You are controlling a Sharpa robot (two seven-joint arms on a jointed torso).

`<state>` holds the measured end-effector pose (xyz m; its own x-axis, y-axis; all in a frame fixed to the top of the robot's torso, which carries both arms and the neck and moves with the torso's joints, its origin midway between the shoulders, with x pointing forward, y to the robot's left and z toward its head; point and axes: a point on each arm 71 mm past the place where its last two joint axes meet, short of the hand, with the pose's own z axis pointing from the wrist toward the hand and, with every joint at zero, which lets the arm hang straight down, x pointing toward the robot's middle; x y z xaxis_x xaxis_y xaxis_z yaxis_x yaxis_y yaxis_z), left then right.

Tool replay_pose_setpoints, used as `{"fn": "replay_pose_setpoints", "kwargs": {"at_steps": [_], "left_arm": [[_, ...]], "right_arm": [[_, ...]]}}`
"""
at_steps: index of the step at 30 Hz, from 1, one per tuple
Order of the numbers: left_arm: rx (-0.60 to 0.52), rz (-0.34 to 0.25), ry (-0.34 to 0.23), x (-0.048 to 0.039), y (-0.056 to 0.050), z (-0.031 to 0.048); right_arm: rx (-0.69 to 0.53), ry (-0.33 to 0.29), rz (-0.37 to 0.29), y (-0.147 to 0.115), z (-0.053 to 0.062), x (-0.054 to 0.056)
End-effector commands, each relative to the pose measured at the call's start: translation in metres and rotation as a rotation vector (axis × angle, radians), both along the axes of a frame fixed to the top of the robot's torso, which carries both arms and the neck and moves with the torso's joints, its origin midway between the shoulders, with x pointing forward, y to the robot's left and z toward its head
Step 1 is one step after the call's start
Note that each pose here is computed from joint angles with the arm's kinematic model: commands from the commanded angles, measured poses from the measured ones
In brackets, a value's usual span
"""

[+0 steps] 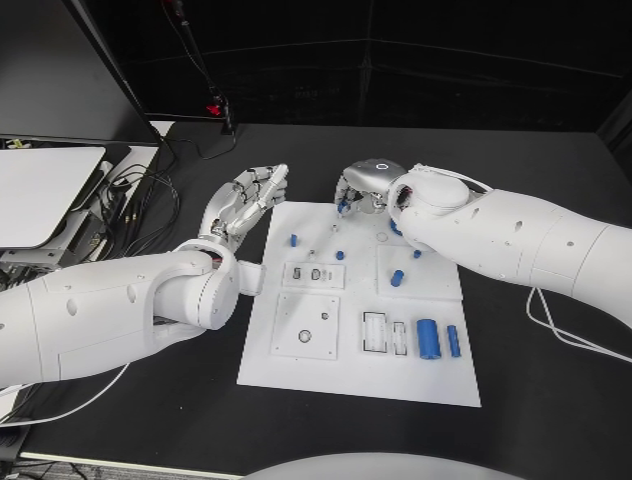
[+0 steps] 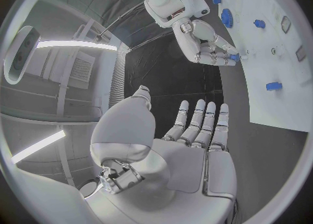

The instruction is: Assemble the parts on the task board

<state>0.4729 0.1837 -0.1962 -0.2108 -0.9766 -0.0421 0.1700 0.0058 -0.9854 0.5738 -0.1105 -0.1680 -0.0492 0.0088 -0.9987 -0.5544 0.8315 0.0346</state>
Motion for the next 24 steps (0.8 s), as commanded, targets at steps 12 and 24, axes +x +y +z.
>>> {"fn": "replay_pose_setpoints", "kwargs": {"at_steps": [12,24], "left_arm": [[-0.057,-0.021,-0.267,-0.0058,-0.0008,0.0196],[-0.057,-0.021,-0.266,-0.0059,-0.0008,0.0197]], "right_arm": [[-0.001,-0.009,0.005,0.003,-0.0031,0.0014],[-0.002,-0.01,-0.005,0.0023,-0.0045,0.0034]]}}
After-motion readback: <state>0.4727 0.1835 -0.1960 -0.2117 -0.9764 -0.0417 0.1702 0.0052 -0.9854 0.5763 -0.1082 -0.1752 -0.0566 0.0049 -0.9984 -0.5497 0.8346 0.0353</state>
